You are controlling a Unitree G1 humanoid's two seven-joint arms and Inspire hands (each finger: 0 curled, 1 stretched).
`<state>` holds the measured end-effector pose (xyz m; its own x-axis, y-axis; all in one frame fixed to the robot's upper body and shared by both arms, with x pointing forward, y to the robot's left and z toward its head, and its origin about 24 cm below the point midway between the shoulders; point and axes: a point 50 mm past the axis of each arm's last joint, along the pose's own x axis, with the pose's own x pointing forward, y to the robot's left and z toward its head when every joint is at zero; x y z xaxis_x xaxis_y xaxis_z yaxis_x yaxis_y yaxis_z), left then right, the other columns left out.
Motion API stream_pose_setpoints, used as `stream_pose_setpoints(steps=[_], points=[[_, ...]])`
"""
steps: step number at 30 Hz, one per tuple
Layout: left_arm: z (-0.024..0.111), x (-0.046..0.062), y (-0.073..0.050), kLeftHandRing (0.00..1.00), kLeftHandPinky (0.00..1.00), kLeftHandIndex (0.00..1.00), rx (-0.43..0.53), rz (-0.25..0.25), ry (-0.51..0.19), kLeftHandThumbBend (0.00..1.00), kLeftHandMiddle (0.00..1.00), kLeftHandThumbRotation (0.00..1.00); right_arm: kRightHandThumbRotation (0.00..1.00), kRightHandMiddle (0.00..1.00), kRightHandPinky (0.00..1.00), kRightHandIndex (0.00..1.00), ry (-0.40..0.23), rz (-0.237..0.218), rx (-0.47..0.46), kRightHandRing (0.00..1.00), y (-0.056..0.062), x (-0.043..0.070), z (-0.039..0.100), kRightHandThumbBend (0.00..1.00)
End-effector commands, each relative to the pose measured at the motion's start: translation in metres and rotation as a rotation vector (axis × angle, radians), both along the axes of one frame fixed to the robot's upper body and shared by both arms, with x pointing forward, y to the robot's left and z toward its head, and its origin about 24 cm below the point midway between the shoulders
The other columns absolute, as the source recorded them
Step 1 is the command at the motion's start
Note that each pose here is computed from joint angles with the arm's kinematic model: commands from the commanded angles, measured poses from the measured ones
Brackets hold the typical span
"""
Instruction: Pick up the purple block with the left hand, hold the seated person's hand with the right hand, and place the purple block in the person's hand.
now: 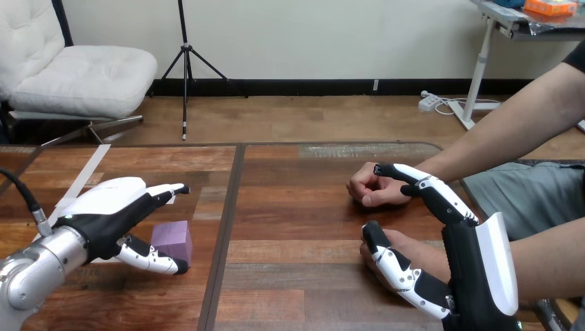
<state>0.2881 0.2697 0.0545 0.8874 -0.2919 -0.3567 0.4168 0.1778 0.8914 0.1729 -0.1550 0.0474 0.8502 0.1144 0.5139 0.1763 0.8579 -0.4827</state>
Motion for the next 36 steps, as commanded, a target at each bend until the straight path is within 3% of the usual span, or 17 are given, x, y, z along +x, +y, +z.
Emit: stream_pose_setpoints(steps=[1,21,36], points=[[0.021,0.017,-0.002,0.95,0.87,0.95,0.020,-0.020,-0.103,0.81,0.96,0.38,0.45,0.77,0.70,0.74,-0.074,0.002,0.009,0.77,0.000,0.006,0.015,0.41],[0.012,0.024,0.002,0.99,0.97,0.99,0.033,-0.002,-0.112,0.84,0.99,0.56,0.46,0.77,0.70,0.74,-0.061,0.000,-0.004,0.78,-0.001,0.006,0.014,0.41],[0.009,0.028,0.004,0.98,0.96,0.98,0.017,0.010,-0.108,0.84,0.99,0.62,0.46,0.77,0.70,0.74,-0.064,0.003,-0.007,0.77,-0.001,0.007,0.015,0.40]])
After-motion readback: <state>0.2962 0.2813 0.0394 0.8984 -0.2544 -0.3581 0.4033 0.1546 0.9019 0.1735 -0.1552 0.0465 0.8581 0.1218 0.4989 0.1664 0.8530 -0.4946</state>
